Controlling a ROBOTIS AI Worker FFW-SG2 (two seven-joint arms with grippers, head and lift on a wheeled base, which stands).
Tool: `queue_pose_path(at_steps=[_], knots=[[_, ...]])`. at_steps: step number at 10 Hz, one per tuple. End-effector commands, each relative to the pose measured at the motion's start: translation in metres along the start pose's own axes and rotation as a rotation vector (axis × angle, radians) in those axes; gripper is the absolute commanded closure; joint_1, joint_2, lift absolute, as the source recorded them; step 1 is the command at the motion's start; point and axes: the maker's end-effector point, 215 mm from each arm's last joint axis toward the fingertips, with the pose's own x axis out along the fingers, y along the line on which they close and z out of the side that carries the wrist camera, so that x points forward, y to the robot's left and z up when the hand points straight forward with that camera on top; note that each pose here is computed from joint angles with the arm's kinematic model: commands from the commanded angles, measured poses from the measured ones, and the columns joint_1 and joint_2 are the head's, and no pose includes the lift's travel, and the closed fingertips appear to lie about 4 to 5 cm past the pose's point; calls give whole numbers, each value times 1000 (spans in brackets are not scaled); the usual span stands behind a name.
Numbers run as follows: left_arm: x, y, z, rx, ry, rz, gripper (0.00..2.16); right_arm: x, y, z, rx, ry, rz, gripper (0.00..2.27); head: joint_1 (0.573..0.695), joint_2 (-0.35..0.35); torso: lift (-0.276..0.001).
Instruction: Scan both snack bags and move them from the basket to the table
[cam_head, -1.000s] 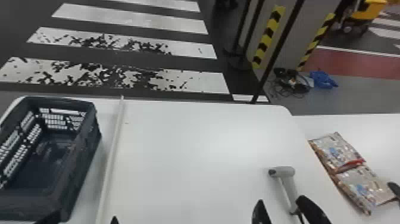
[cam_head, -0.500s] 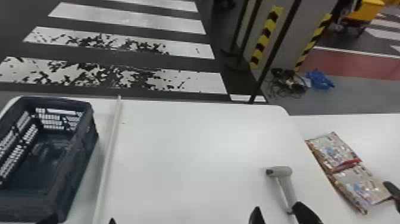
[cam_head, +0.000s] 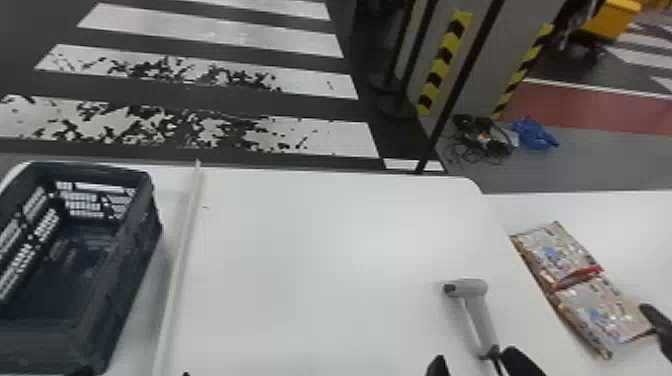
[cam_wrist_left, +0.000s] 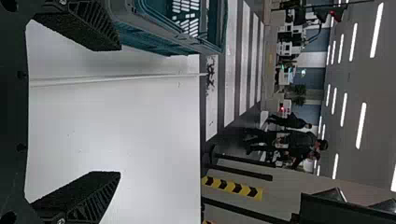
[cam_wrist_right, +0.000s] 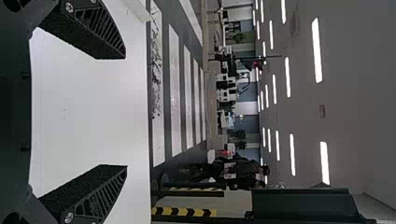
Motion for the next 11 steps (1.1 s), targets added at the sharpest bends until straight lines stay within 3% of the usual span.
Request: queue_pose_path(at_steps=[1, 5, 7, 11], knots=[[-1, -2, 1, -1, -3, -6, 33, -3, -1, 8, -1, -25, -2, 90, 695, -257, -98], [-1, -4, 4, -1, -12, -8, 33, -3, -2, 14, 1, -45, -3, 90, 695, -275, -98], [-1, -4, 5, -2, -16, -11, 33, -8, -7, 32, 17, -113, -15, 90, 695, -279, -98], [1, -3, 4, -2, -19, -10, 33, -16, -18, 38, 50, -159, -49, 93, 695, -308, -98]])
